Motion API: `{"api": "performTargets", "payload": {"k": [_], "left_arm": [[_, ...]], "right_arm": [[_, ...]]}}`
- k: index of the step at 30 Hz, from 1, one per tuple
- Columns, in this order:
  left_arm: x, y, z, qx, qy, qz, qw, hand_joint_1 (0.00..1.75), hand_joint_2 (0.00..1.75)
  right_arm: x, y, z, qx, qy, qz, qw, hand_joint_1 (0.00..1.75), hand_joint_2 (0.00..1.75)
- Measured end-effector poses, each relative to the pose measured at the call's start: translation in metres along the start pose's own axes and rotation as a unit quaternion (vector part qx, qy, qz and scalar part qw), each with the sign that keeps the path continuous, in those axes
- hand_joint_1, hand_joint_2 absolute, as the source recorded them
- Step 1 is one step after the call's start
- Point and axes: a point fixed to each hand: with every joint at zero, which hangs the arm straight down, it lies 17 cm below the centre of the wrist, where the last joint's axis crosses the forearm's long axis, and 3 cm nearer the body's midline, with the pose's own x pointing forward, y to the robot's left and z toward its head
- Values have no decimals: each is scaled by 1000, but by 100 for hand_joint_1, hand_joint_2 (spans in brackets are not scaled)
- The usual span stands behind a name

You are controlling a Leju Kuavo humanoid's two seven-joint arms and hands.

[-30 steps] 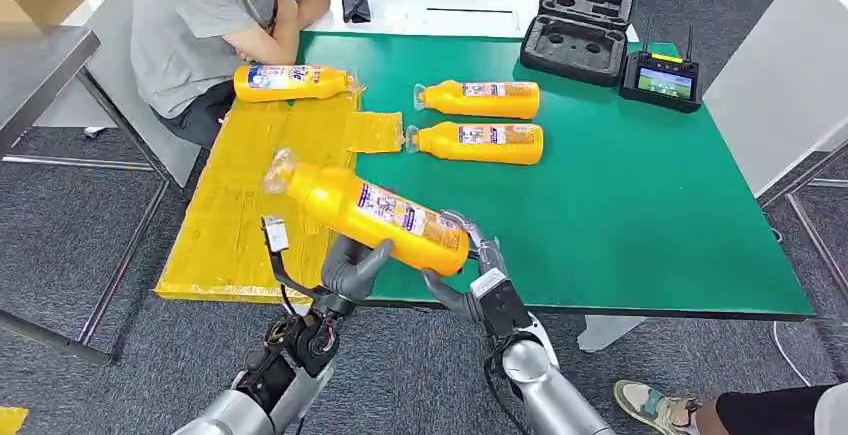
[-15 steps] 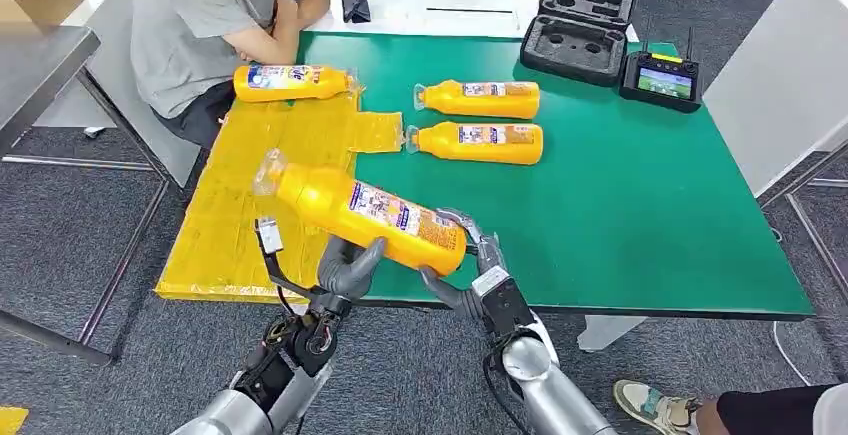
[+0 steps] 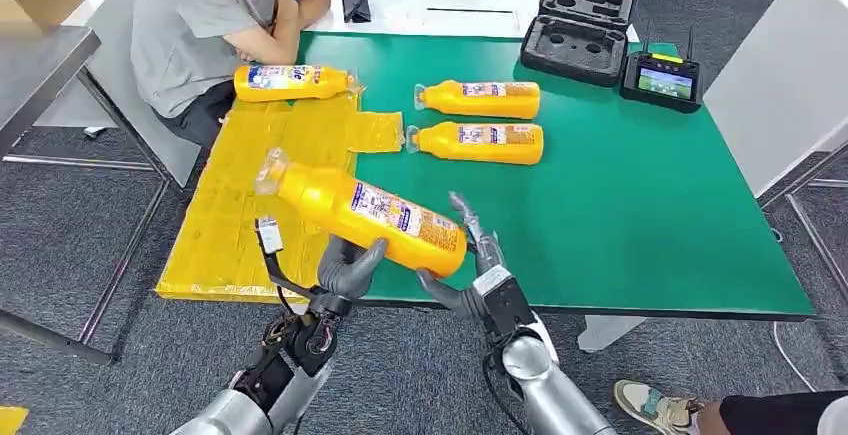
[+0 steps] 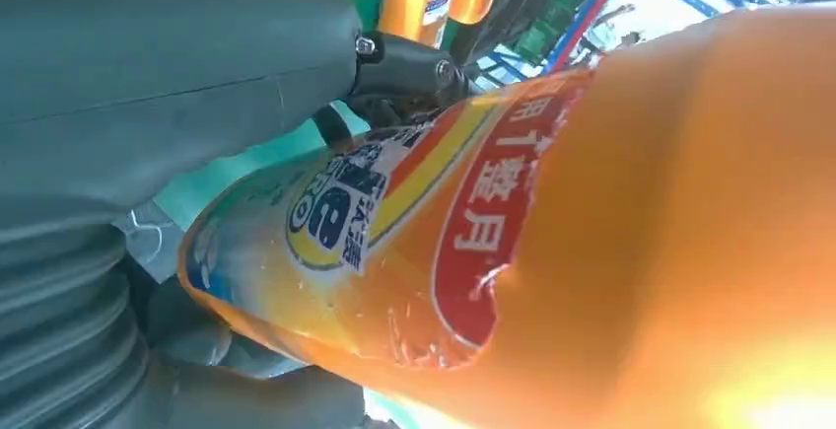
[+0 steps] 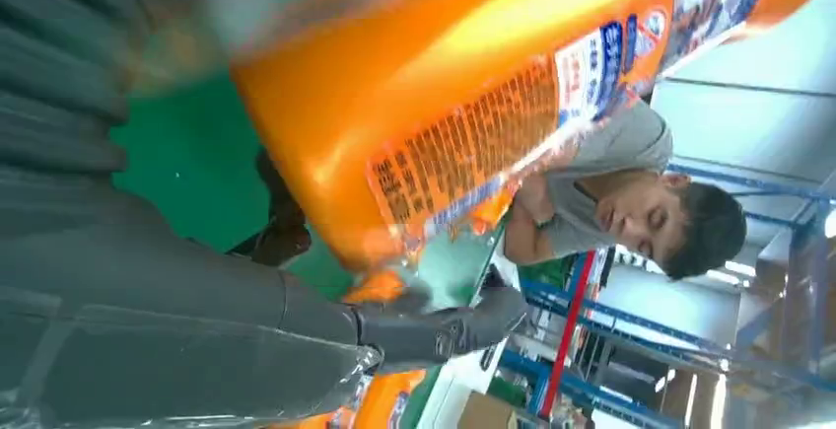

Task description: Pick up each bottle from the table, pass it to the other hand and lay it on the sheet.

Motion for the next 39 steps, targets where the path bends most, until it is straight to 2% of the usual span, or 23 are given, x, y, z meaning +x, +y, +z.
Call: {"api": "performTargets", "payload": {"k": [7,20,23,26,39], "left_arm": [[1,0,-2,1,-2,-18,1000,175,175],[1,-1,-1,-9,1,-125,992,175,175],[-5,7,-3,6,7,-216,976,175,175],[-8,26,-4,31,19,-357,933,175,175],[-5,30,-3,19,28,-410,912,175,175]], "right_arm": [[-1,-3,0,-6,1,4,1000,0,175],[-13,-14,19,-40,22,10,999,0,175],[-14,-18,22,-50,24,13,998,0,175],[-16,-22,26,-58,27,14,998,0,175],[-16,-26,27,-66,29,11,997,0,175]]}}
